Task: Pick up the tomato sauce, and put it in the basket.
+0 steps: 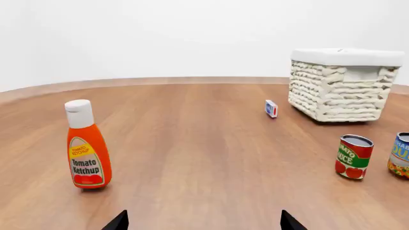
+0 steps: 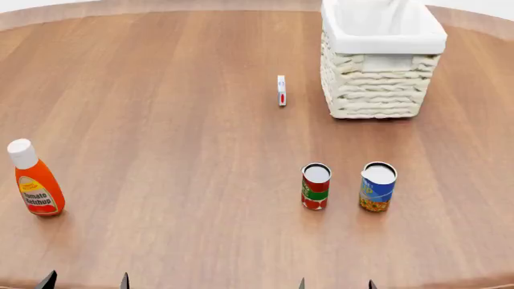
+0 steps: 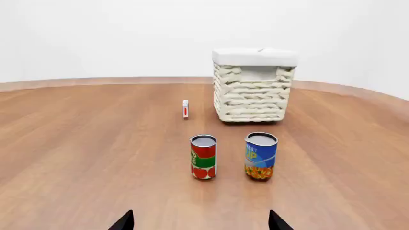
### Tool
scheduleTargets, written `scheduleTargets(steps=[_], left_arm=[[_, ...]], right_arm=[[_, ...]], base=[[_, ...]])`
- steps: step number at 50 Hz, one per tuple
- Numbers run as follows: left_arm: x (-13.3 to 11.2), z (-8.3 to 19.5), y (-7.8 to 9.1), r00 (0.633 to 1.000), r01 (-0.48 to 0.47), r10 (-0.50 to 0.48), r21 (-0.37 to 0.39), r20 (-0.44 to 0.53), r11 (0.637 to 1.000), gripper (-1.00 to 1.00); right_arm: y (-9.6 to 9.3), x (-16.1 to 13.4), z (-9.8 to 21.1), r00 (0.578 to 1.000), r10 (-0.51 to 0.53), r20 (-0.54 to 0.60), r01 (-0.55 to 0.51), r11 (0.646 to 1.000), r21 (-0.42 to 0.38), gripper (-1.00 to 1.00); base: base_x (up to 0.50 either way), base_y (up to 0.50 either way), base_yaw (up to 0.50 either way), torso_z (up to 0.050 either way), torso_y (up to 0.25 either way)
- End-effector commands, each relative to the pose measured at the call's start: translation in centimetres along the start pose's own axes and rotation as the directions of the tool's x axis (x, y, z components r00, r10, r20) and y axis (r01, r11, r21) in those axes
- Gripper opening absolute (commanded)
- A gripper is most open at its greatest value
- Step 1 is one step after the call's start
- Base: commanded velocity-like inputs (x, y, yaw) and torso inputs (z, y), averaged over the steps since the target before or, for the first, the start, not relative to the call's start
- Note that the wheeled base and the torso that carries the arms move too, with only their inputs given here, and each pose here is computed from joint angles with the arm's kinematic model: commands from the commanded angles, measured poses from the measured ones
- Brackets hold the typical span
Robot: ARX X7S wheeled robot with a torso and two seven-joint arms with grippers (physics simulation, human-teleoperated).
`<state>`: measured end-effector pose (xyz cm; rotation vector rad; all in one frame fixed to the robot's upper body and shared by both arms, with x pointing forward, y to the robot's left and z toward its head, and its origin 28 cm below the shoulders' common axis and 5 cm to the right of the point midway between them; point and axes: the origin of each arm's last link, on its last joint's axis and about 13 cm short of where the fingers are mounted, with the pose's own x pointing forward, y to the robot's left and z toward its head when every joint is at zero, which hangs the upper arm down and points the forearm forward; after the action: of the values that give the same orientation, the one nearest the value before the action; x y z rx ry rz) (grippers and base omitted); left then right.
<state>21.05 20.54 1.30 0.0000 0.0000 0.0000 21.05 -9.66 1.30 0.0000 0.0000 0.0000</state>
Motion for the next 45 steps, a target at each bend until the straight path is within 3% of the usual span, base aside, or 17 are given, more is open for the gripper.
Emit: scheduleTargets(steps=[1, 9, 13, 22, 23, 25, 26, 27, 30, 32, 45], left_arm=[[0.1, -0.1, 0.0, 1.0, 0.0, 0.0, 0.0, 0.0, 1.0, 1.0], [-0.4, 1.3, -0.2, 0.999, 0.009, -0.009, -0.005, 0.035, 1.0, 1.0], [-0.8, 2.1, -0.3, 0.997, 0.054, -0.055, 0.011, 0.055, 0.998, 1.0], [-2.6, 6.3, 0.3, 0.981, 0.043, -0.034, -0.045, 0.192, 0.998, 1.0], [-4.0, 8.1, 0.8, 0.978, 0.048, -0.031, -0.081, 0.205, 0.996, 1.0], [-5.2, 10.7, 0.9, 0.955, 0.069, -0.038, -0.098, 0.295, 0.993, 1.0], [-6.6, 13.4, 2.4, 0.937, 0.027, 0.008, -0.096, 0.349, 0.995, 1.0], [-8.4, 16.3, 1.8, 0.877, 0.094, -0.037, -0.095, 0.479, 0.991, 1.0], [-8.8, 17.2, 2.0, 0.872, 0.071, -0.021, -0.084, 0.489, 0.994, 1.0], [-9.0, 17.5, 2.0, 0.869, 0.072, -0.021, -0.084, 0.495, 0.994, 1.0], [-9.6, 18.8, 2.4, 0.847, 0.067, -0.008, -0.091, 0.531, 0.994, 1.0]], right_arm=[[0.0, 0.0, 0.0, 1.0, 0.0, 0.0, 0.0, 1.0, 0.0, 1.0], [0.1, -0.6, 1.3, 0.999, 0.034, 0.009, -0.034, 0.999, -0.005, 1.0], [0.2, -1.0, 2.5, 0.998, 0.063, 0.025, -0.063, 0.997, 0.032, 1.0], [0.0, -3.5, 6.9, 0.987, 0.054, 0.152, -0.055, 0.998, 0.007, 1.0], [0.1, -4.7, 9.0, 0.977, 0.045, 0.208, -0.045, 0.999, -0.002, 1.0], [0.1, -5.4, 10.1, 0.973, 0.052, 0.225, -0.058, 0.998, 0.019, 1.0], [-1.5, -7.0, 12.1, 0.965, -0.024, 0.263, 0.031, 0.999, -0.021, 1.0], [-1.0, -8.5, 14.9, 0.918, 0.026, 0.397, -0.025, 1.0, -0.008, 1.0], [-1.1, -9.1, 16.0, 0.908, 0.067, 0.414, -0.063, 0.998, -0.024, 1.0], [-1.2, -9.3, 16.5, 0.906, -0.001, 0.423, 0.008, 1.0, -0.015, 1.0], [-1.1, -9.6, 17.6, 0.895, -0.005, 0.446, 0.01, 1.0, -0.01, 1.0]], base=[[0.0, 0.0, 0.0, 0.0, 0.0], [0.0, 0.0, 0.0, 0.0, 0.0], [0.0, 0.0, 0.0, 0.0, 0.0], [0.0, 0.0, 0.0, 0.0, 0.0], [0.0, 0.0, 0.0, 0.0, 0.0], [0.0, 0.0, 0.0, 0.0, 0.0], [0.0, 0.0, 0.0, 0.0, 0.0], [0.0, 0.0, 0.0, 0.0, 0.0], [0.0, 0.0, 0.0, 0.0, 0.0], [0.0, 0.0, 0.0, 0.0, 0.0], [0.0, 0.0, 0.0, 0.0, 0.0]])
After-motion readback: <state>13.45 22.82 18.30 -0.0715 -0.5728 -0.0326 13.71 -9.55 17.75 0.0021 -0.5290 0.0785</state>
